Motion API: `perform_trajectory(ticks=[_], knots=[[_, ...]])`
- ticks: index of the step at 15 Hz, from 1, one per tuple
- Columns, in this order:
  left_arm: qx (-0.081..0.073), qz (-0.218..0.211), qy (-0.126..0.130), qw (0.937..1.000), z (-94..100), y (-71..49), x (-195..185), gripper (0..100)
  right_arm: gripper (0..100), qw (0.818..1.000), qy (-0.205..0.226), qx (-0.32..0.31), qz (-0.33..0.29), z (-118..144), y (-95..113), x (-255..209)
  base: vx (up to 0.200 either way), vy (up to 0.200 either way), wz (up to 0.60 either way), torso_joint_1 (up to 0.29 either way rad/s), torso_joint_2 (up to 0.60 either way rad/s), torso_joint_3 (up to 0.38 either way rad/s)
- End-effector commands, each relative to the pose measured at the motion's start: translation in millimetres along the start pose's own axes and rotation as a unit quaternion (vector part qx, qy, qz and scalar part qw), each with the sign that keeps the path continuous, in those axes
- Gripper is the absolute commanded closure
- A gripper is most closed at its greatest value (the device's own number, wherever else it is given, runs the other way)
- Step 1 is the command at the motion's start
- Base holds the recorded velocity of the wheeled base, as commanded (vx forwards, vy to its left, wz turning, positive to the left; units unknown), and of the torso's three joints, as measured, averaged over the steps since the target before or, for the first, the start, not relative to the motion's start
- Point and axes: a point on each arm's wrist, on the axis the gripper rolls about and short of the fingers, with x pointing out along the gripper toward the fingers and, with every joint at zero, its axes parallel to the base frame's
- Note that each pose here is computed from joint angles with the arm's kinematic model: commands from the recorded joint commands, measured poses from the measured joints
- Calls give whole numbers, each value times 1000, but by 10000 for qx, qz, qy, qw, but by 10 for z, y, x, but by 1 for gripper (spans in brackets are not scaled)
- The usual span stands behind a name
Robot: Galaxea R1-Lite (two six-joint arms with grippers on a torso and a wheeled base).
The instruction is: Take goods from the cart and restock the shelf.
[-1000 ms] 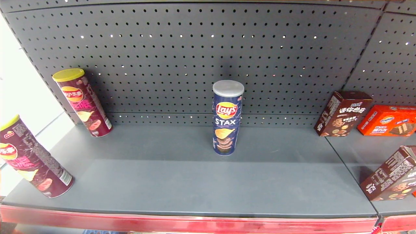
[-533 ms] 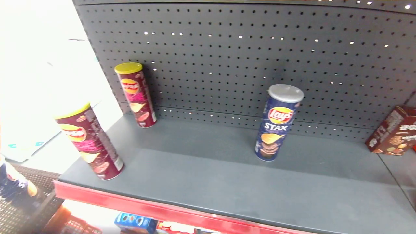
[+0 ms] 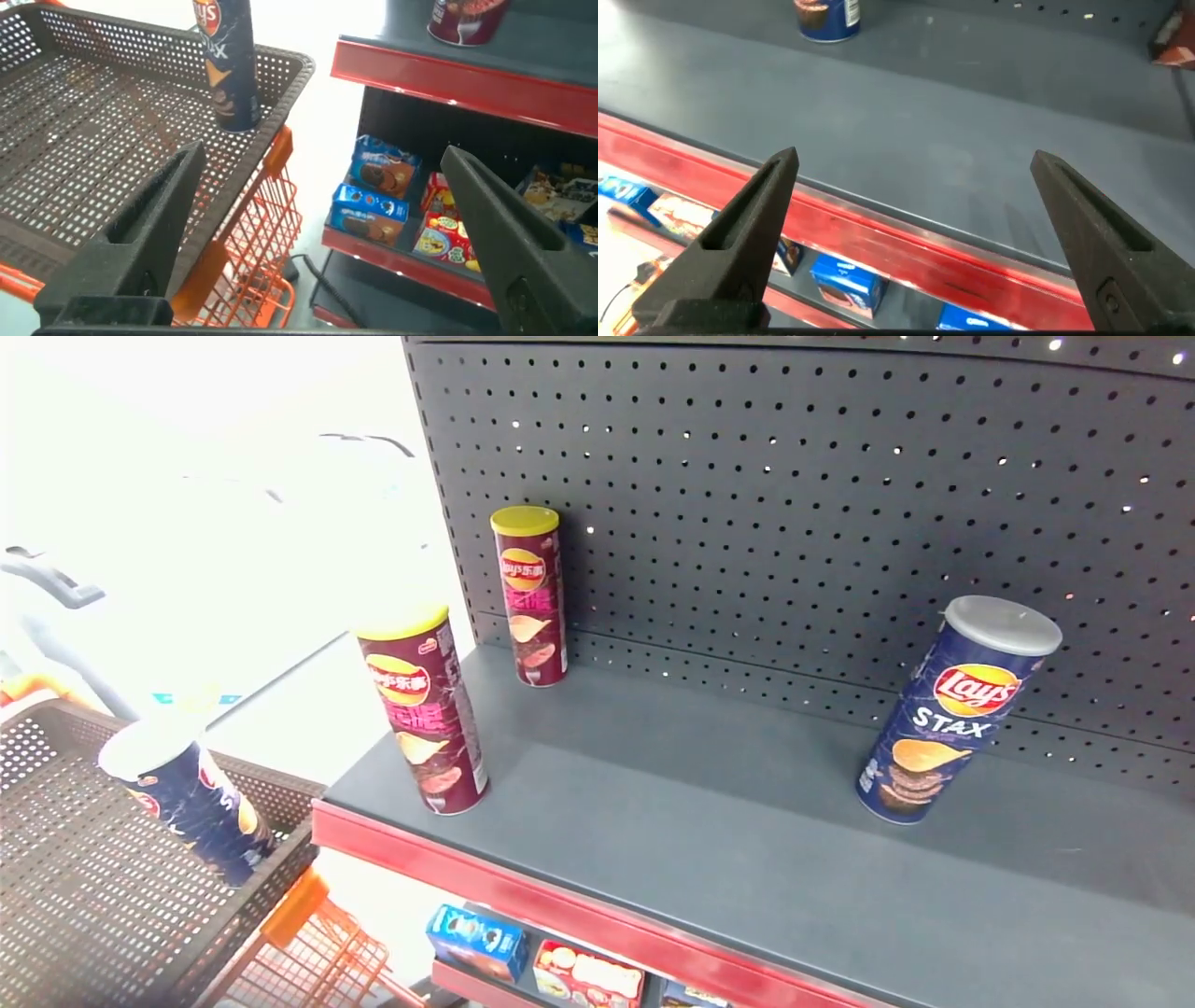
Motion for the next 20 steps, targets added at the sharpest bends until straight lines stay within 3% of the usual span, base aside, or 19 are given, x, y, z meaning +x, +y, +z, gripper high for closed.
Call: perform_trajectory(ticks=[1, 8, 10, 11, 12, 14, 15, 16, 17, 20], knots=[[-3, 7, -3, 10000, 0, 0, 0, 0, 0, 10000, 10, -3, 5, -1, 0, 1, 0, 0, 0, 0, 0, 0], [20, -77, 6, 10000, 1, -3, -1, 0, 0, 10000, 10, -3, 5, -1, 0, 1, 0, 0, 0, 0, 0, 0], [76, 69, 27, 9999, 17, 0, 0, 0, 0, 10000, 10, -3, 5, -1, 0, 1, 0, 0, 0, 0, 0, 0], [384, 76, 44, 9992, 208, -3, 10, 0, 0, 10000, 10, -3, 5, -1, 0, 1, 0, 0, 0, 0, 0, 0], [652, 73, 245, 9975, 549, -12, 101, 0, 0, 10000, 10, -3, 5, -1, 0, 1, 0, 0, 0, 0, 0, 0], [715, 422, 656, 9944, 931, -21, 366, 0, 0, 10000, 10, -3, 5, -1, 0, 1, 0, 0, 0, 0, 0, 0], [735, 562, 781, 9926, 980, -20, 435, 0, 0, 10000, 10, -3, 5, -1, 0, 1, 0, 0, 0, 0, 0, 0], [780, 994, 1057, 9863, 1051, -4, 564, 0, 0, 10000, 10, -3, 5, -1, 0, 1, 0, 0, 0, 0, 0, 0], [788, 1105, 1385, 9810, 1046, 18, 699, 0, 0, 10000, 10, -3, 5, -1, 0, 1, 0, 0, 0, 0, 0, 0], [506, 655, 1831, 9796, 1098, 70, 1019, 0, 0, 10000, 10, -3, 5, -1, 0, 1, 0, 0, 0, 0, 0, 0]])
